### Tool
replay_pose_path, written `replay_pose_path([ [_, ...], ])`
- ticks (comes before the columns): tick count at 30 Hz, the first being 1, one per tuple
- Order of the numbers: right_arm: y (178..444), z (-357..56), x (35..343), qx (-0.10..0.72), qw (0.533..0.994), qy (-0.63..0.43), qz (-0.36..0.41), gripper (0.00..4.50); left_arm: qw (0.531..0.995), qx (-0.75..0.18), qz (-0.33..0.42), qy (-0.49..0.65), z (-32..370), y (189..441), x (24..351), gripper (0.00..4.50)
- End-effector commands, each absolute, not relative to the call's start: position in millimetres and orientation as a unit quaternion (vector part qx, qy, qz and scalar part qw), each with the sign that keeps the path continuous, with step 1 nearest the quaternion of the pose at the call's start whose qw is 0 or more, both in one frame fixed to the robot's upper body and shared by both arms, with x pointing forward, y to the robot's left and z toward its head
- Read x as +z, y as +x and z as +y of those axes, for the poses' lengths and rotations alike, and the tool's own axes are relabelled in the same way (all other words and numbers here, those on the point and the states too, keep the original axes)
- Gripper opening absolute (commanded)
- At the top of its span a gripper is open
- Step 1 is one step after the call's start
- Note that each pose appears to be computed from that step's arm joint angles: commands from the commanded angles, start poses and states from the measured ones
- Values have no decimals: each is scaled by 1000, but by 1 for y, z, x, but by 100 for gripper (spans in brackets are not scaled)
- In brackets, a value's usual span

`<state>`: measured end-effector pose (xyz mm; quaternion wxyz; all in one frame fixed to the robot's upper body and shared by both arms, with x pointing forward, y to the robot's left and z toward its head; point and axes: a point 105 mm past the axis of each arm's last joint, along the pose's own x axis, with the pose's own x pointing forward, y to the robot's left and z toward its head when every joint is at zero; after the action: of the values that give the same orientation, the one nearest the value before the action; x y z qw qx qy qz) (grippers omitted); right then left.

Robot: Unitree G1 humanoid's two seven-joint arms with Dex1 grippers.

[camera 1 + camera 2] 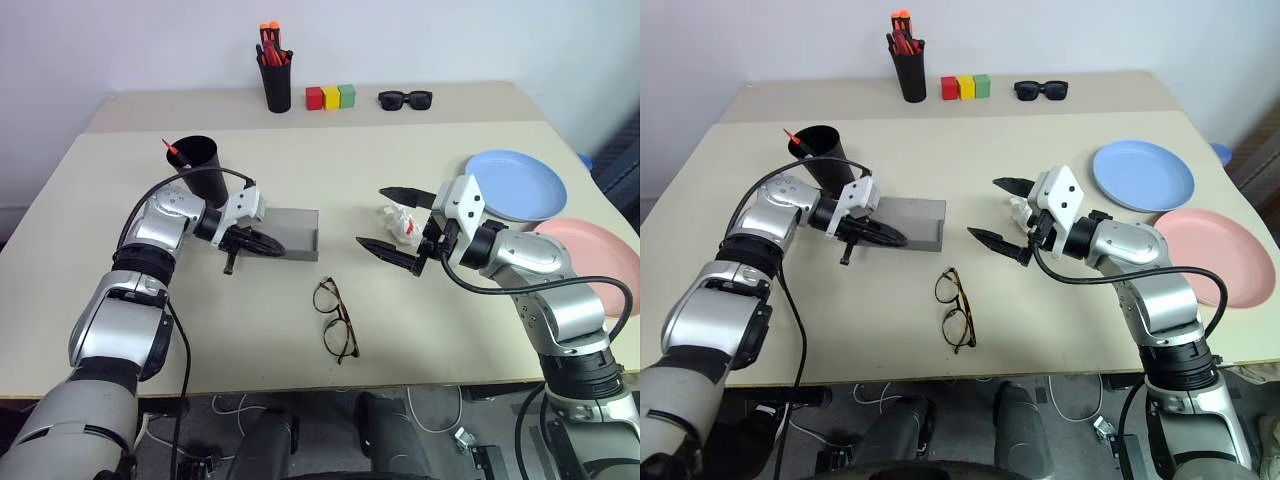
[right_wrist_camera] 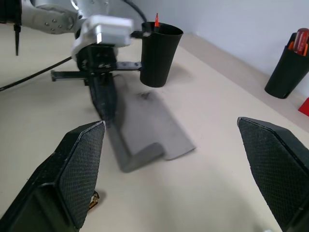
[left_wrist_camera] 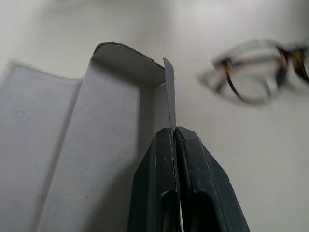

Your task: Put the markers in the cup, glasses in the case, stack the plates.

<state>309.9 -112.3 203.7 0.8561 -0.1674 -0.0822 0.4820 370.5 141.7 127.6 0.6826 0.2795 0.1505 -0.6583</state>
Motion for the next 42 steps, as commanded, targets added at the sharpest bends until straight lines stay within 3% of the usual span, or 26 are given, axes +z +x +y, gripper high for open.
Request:
replay_pose_path([
  [1,307,-109,216,484,850,-175,-111,450,685,-644,135,312,142,378,136,5],
  [3,307,-109,215,484,850,-175,-111,450,689,-640,130,313,139,381,137,5],
  [7,305,-109,214,486,849,-179,-102,450,677,-657,117,310,135,378,139,179],
  [12,301,-106,200,497,849,-171,-49,450,678,-669,82,294,137,375,157,437],
  [16,293,-100,183,501,855,-130,32,450,698,-662,38,270,143,372,176,445],
  [25,272,-84,202,462,879,-44,114,450,741,-656,-31,139,164,331,210,445],
  [29,273,-89,188,413,893,-2,178,450,748,-655,-22,103,174,311,210,445],
  [35,280,-98,155,348,902,7,254,450,751,-652,-15,105,173,301,205,445],
  [42,261,-88,145,387,875,37,287,450,753,-649,-13,109,171,302,201,445],
])
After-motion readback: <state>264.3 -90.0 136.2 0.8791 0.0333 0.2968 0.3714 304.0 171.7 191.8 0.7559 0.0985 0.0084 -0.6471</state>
